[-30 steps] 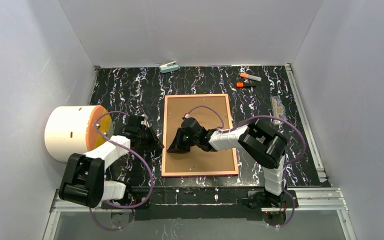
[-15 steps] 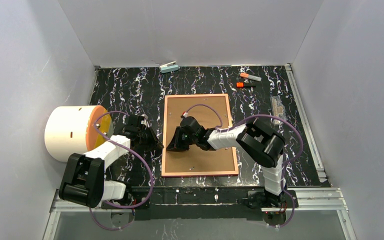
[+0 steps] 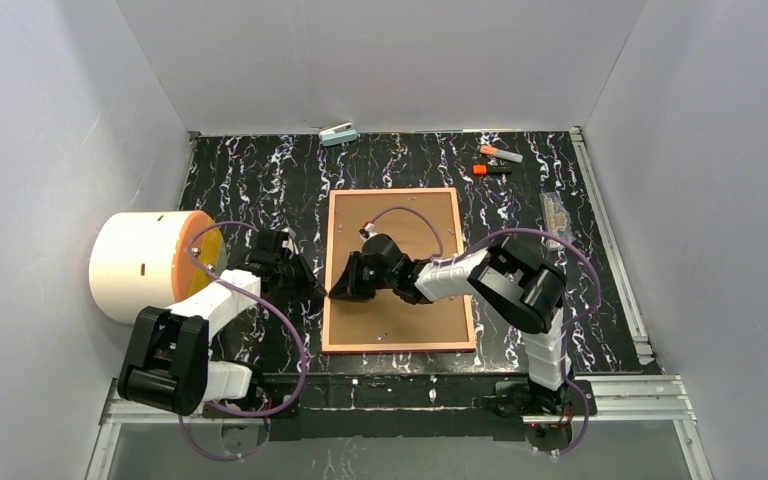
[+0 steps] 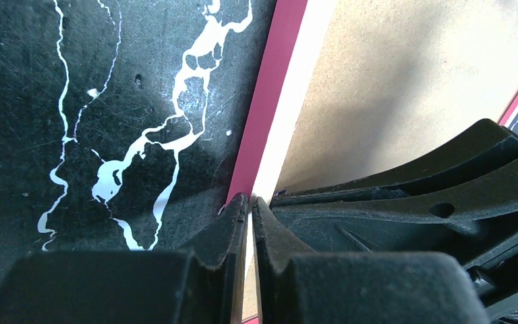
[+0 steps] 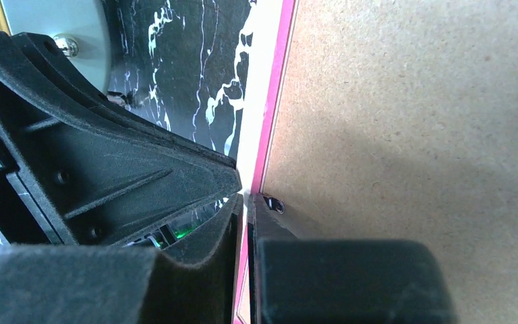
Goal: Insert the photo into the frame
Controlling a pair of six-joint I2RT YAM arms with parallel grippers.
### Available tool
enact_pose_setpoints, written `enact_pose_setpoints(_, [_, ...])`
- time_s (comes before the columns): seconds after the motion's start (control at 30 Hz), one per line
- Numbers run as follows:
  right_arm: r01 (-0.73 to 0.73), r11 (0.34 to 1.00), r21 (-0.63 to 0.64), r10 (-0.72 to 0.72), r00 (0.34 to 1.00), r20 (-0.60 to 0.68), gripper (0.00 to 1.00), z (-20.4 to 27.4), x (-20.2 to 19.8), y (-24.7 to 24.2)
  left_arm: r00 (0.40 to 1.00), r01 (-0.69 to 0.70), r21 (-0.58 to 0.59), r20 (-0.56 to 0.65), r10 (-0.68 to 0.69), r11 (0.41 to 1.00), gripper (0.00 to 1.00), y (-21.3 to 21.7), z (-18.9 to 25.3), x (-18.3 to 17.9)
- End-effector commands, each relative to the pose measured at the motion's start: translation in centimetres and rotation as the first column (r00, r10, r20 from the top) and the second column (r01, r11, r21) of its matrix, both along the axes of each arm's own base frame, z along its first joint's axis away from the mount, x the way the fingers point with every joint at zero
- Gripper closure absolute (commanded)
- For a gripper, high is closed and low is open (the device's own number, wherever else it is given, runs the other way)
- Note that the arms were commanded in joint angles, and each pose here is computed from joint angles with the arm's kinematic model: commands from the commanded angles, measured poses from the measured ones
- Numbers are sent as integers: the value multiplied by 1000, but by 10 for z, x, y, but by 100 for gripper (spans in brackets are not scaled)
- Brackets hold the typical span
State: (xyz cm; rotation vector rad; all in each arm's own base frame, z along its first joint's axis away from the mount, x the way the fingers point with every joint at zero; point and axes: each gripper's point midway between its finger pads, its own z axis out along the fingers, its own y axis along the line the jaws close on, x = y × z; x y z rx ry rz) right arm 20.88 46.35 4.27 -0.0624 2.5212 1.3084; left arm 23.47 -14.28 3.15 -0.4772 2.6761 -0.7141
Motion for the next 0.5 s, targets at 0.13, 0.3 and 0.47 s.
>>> enact_pose_setpoints(0.13, [9,993,114,-22,993,119,82,37,6,1,999,21,22,-36,-20,1000,96,3,1,-12])
enact_pose_setpoints(0.3, [35,992,118,-56,982,179,76,63,9,-12,999,24,27,-26,-23,999,95,3,7,-10])
enact_pose_setpoints(0.47, [85,993,78,-101,968,229,70,75,13,-30,1000,30,21,-9,-30,999,88,2,13,-6])
